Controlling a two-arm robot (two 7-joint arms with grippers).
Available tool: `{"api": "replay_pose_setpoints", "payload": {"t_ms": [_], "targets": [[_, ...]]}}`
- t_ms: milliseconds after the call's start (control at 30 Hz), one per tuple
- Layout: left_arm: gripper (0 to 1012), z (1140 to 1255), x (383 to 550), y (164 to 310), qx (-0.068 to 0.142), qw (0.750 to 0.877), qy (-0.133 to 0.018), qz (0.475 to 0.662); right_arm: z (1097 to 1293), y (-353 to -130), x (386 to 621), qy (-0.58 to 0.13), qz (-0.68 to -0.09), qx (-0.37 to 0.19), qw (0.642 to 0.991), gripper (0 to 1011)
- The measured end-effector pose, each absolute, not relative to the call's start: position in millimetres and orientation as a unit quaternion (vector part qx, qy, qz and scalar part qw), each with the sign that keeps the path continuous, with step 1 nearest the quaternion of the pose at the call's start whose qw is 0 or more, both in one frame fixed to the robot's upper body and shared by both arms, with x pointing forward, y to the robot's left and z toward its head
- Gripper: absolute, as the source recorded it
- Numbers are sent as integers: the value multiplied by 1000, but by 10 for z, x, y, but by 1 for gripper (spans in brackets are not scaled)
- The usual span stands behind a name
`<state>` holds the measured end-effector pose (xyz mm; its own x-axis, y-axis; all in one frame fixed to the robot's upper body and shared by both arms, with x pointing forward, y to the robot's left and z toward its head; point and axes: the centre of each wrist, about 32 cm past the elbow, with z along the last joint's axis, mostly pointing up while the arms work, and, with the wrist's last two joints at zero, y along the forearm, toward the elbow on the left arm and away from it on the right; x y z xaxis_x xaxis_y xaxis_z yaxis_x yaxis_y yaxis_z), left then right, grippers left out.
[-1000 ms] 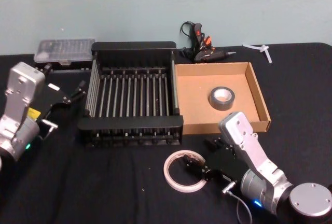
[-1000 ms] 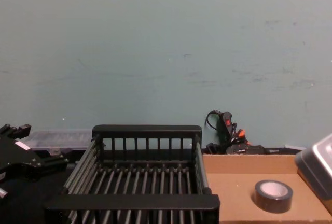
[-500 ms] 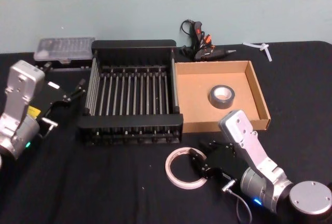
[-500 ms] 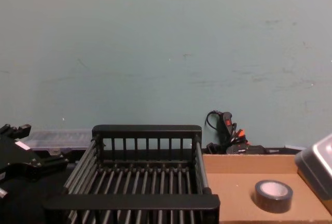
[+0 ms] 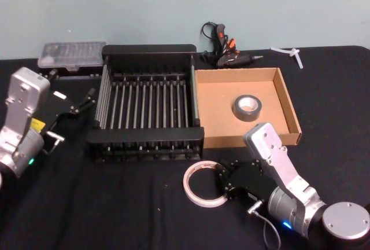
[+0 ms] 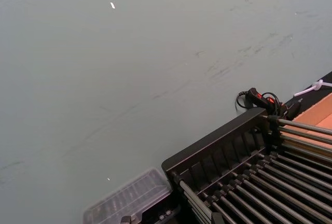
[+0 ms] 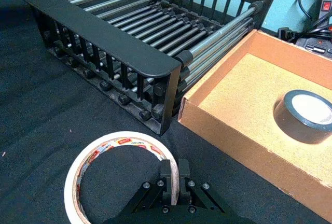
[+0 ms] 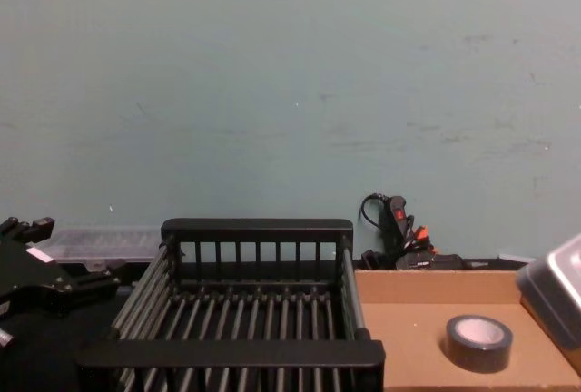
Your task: Pick up the white tape and place it into the black box , Pick up the silver tape and place it into the brown box.
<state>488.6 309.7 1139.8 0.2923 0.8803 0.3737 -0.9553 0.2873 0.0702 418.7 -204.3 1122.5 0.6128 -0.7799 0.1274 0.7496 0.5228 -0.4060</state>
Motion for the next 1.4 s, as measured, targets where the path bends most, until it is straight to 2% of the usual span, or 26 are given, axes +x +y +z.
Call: {"api": "replay_pose_setpoints", "payload": {"t_ms": [467,1033,1400], "targets": [[1001,11398,4886,3097,141,791,-132,580,11297,-2114,4156,27,-428,-198,882,90],[1001,11398,4886,3097,141,791,-132,580,11665,-2407,4056,-9,-387,-135,912,90],[1001,11398,4886,3097,141,791,-132,580,11873,-2410,4154,-28,-389,-89,917,90]]}}
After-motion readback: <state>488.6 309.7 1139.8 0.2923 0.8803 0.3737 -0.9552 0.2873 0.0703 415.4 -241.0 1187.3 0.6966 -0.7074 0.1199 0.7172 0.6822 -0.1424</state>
